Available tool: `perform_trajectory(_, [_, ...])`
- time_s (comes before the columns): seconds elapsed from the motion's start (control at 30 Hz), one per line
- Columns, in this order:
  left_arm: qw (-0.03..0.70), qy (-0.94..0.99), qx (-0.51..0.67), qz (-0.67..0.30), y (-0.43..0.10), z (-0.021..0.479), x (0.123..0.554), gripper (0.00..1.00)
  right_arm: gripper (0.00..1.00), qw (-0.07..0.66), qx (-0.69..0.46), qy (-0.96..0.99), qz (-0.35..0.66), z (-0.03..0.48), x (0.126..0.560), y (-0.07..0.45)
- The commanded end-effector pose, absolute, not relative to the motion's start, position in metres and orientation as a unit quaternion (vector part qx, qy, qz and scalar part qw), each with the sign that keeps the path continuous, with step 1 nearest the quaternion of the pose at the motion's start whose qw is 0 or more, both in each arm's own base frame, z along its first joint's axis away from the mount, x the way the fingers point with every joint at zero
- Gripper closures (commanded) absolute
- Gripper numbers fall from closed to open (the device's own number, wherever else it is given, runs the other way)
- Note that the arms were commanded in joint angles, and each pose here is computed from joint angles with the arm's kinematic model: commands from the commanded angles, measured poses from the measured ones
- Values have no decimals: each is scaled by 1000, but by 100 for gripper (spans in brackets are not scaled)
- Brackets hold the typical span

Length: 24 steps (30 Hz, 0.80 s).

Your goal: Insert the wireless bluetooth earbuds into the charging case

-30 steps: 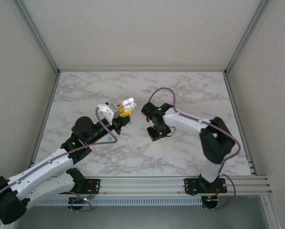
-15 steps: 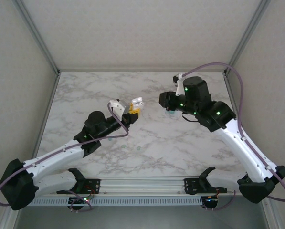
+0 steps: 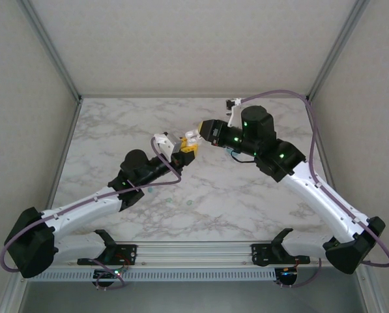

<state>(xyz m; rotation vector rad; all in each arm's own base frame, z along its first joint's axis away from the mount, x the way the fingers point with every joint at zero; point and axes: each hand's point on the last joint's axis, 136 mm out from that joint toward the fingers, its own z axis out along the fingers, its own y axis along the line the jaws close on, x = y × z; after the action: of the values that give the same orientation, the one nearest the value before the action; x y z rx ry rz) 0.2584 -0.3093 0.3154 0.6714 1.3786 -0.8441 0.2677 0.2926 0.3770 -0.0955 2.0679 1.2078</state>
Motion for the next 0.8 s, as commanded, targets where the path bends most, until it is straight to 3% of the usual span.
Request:
perform_trajectory(0.0, [667,575,280,-382,-312,345,258,89,73,362,-41,789,495,387,262,306])
perform_trajectory(0.77, [678,573,262,-379,-310,350,262,89,74,373,-41,822,428,357,262,312])
